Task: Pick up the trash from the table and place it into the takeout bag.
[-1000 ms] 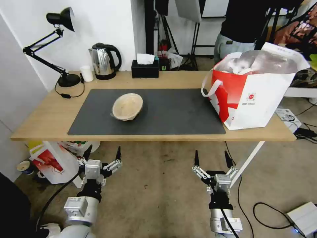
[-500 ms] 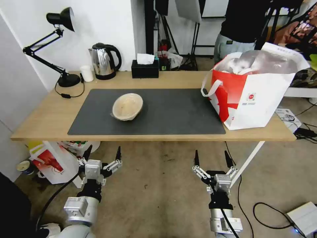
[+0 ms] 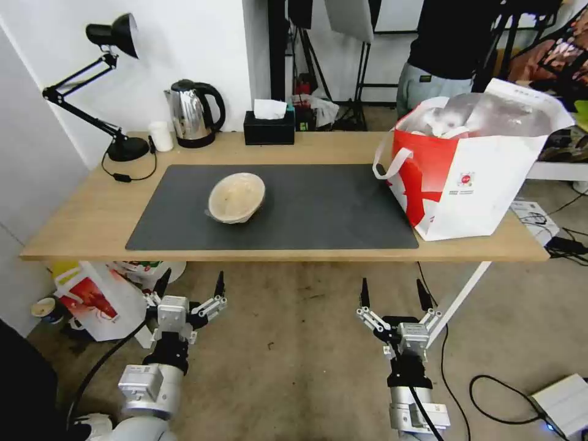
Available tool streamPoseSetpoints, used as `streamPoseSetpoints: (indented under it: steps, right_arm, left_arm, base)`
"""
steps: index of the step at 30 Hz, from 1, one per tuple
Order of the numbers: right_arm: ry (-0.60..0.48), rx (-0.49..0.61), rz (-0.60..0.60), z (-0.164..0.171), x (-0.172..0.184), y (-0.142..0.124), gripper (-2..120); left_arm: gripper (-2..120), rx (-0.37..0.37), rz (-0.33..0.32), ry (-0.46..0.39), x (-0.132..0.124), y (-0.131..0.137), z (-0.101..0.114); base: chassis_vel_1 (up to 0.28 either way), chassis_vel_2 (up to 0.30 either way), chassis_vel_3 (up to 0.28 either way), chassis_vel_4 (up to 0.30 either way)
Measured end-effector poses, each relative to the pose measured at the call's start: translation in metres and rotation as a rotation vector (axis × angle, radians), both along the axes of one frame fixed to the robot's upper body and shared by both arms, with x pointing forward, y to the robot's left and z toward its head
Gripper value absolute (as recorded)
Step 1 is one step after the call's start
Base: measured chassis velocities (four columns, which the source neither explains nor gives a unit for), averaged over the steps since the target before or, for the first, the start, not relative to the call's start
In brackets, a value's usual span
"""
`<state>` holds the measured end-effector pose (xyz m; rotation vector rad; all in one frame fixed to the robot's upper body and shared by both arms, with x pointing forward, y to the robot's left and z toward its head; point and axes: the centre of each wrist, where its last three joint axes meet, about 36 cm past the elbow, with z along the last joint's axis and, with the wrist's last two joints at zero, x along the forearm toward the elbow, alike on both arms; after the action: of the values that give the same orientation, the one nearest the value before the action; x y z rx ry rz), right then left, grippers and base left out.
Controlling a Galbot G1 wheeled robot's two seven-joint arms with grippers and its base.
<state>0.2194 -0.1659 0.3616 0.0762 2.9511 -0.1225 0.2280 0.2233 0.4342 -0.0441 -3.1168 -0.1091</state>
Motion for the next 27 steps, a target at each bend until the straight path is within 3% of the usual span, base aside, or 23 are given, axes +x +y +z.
streamPoseSetpoints:
  steps: [21,27]
  right_arm:
    - [0.0,0.0,0.0,0.0,0.0,0.0,100]
    - [0.0,0.0,0.0,0.0,0.0,0.0,100]
  left_arm:
    - [100,-0.002,0.002,-0.001,0.0,-0.001,0.0]
    - [100,-0.151,0.104,-0.113,-0.016,-0.037,0.012]
  base:
    - [0.0,0.0,0.0,0.0]
    - [0.0,0.0,0.0,0.0]
